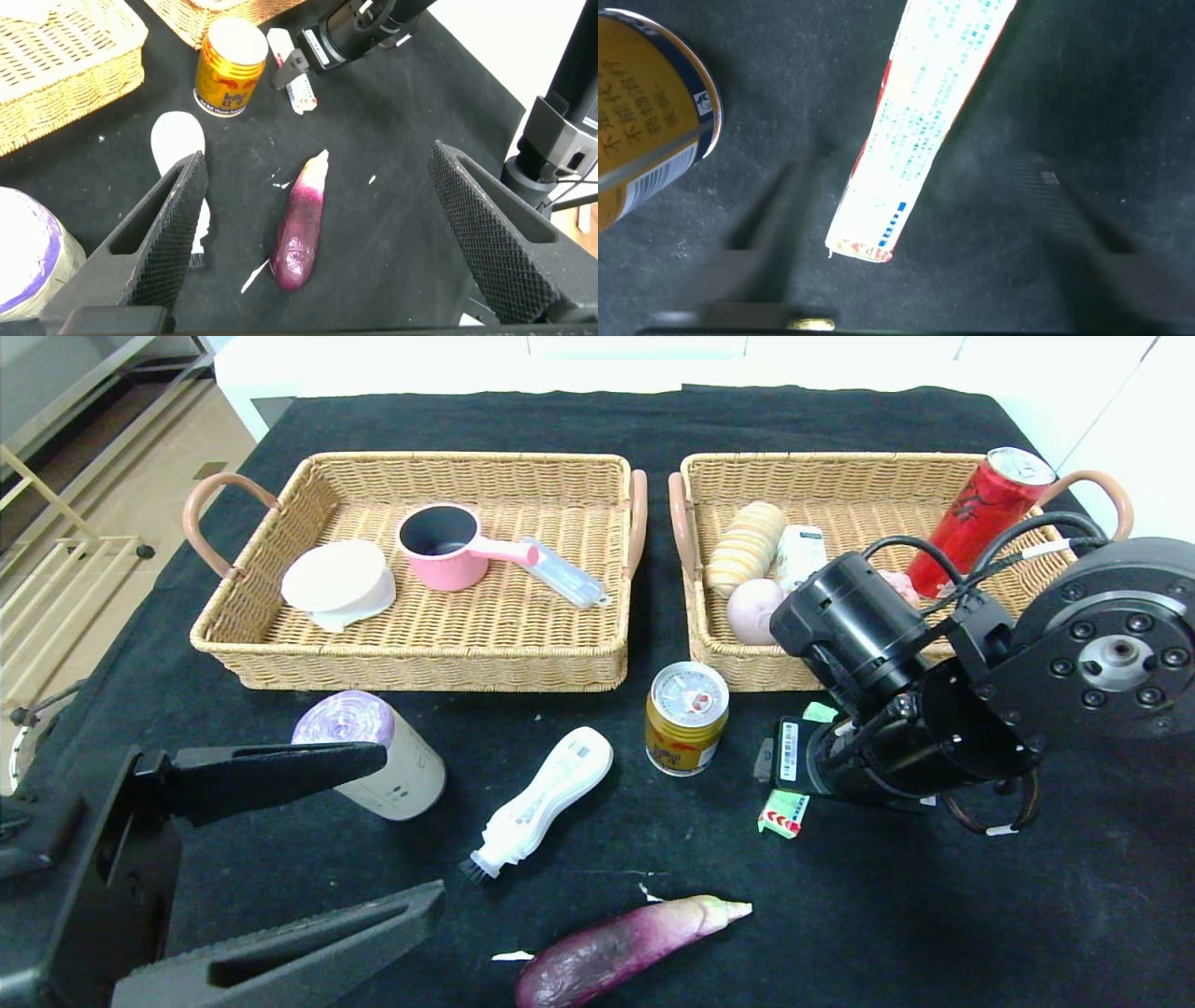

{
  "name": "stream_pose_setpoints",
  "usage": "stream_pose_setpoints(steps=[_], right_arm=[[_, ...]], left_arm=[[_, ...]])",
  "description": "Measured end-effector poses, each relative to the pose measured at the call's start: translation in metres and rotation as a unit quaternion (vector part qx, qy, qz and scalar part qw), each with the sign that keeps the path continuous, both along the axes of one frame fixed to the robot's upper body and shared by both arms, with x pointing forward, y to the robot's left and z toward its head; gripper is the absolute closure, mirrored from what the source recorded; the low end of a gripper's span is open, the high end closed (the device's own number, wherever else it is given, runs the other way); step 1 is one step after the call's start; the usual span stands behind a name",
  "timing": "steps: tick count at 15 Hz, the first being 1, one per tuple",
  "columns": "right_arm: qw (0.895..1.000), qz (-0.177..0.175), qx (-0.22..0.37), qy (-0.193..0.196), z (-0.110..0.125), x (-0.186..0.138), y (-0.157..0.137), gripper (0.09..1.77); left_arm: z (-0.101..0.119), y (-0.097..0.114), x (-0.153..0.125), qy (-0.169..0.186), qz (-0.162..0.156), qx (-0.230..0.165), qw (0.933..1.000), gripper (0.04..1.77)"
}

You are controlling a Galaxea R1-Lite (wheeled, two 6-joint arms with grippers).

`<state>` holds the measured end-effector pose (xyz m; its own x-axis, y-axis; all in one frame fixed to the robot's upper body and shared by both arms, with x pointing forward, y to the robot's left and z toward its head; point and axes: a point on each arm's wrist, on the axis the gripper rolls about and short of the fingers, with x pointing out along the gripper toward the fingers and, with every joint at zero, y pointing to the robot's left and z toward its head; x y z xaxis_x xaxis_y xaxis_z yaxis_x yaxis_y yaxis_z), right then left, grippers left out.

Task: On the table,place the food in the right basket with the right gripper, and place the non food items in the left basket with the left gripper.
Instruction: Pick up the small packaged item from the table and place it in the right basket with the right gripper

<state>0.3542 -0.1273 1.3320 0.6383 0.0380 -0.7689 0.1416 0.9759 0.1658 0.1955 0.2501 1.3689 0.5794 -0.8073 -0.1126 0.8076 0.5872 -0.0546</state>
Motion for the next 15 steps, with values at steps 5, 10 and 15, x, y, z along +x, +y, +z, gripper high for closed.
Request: stream_pose_setpoints(steps=[5, 10, 15], right_arm=[[1.000, -0.001, -0.001, 0.001, -0.0008, 0.0007, -0.0001, 1.03], [1.000, -0.001, -0.001, 0.003, -0.0022, 0.0014, 0.0006, 1.50], [1.000, 0.000, -0.003, 0.006, -0.0043, 0.0022, 0.0014, 1.50]], left_arm=[[0.0000, -0.0001, 0.0002, 0.000, 0.000, 0.000, 1.0000, 0.09], [0.0000, -0.0002, 0.0003, 0.000, 0.000, 0.000, 1.0000, 0.09], [0.0003, 0.0010, 0.0015, -0.001, 0.006, -0.001, 1.0000, 0.09]])
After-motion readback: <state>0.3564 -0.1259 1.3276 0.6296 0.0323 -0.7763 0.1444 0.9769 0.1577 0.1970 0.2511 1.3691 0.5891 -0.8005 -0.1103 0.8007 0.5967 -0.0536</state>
